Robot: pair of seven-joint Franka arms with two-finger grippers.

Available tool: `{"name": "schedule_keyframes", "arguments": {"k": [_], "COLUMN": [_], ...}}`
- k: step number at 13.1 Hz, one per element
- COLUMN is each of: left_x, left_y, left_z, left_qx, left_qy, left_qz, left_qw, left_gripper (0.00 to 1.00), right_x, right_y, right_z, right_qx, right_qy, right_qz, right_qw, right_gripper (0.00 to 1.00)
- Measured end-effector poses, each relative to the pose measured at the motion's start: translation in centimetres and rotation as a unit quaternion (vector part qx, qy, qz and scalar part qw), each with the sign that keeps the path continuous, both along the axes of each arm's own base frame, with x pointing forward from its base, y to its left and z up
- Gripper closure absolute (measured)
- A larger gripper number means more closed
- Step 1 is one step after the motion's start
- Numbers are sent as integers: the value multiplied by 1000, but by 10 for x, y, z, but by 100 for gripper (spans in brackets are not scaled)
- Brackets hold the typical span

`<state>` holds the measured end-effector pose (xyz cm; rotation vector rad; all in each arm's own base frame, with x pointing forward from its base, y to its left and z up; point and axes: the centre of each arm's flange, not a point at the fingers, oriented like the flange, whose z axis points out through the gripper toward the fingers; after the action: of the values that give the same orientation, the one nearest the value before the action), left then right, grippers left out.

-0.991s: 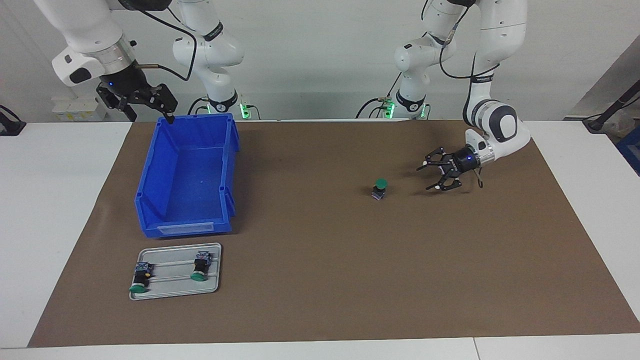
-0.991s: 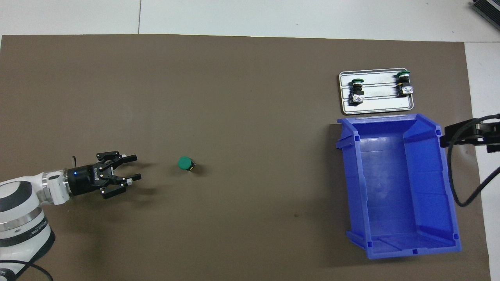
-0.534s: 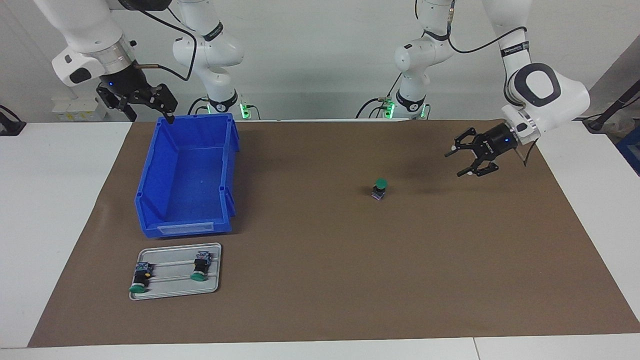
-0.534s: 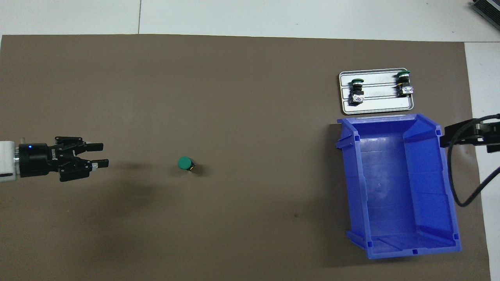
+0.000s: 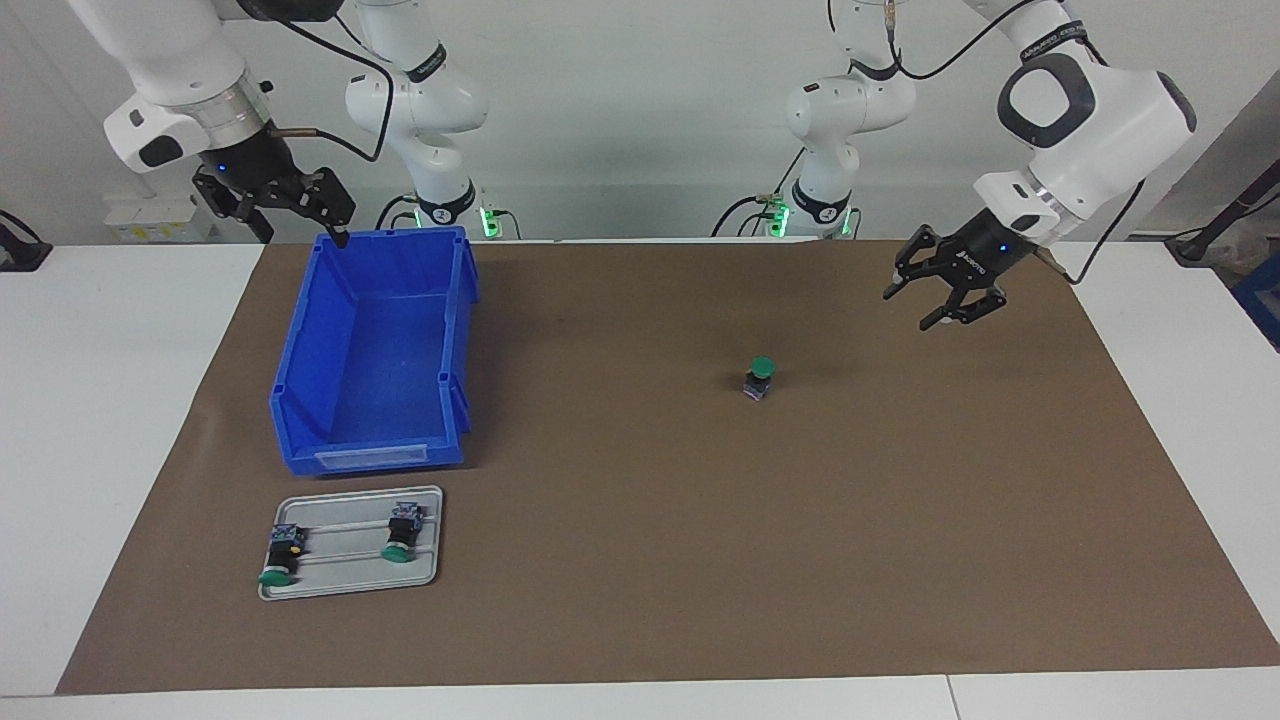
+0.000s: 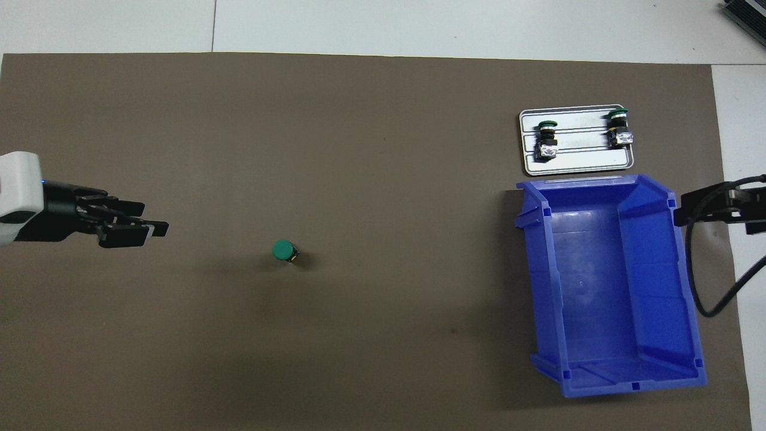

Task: Place and press button with both arms

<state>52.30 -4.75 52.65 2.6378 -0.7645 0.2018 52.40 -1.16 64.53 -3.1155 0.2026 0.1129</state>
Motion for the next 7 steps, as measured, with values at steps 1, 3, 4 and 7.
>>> {"name": "schedule_keyframes", "arguments": {"k": [1,3,4,7], "left_x": [0,-3,-5,-11], "left_y": [-21,-64,-84,-142], "left_z": [2,-1,-5,-34], "left_qx": [32,80,94,150], "left_qy": [4,8,12,23], "left_qz": [12,35,42,66], "left_qw": [999,996,995,986], "left_gripper": [51,77,88,99], "right_x": [0,0,0,0], "right_y": [0,0,0,0], "right_z": [0,0,0,0], "right_qx": [0,0,0,0], "right_qy": [0,0,0,0], "right_qz": [0,0,0,0], "right_qw": [1000,1000,1000,1000], "right_gripper": [1,1,1,1]}}
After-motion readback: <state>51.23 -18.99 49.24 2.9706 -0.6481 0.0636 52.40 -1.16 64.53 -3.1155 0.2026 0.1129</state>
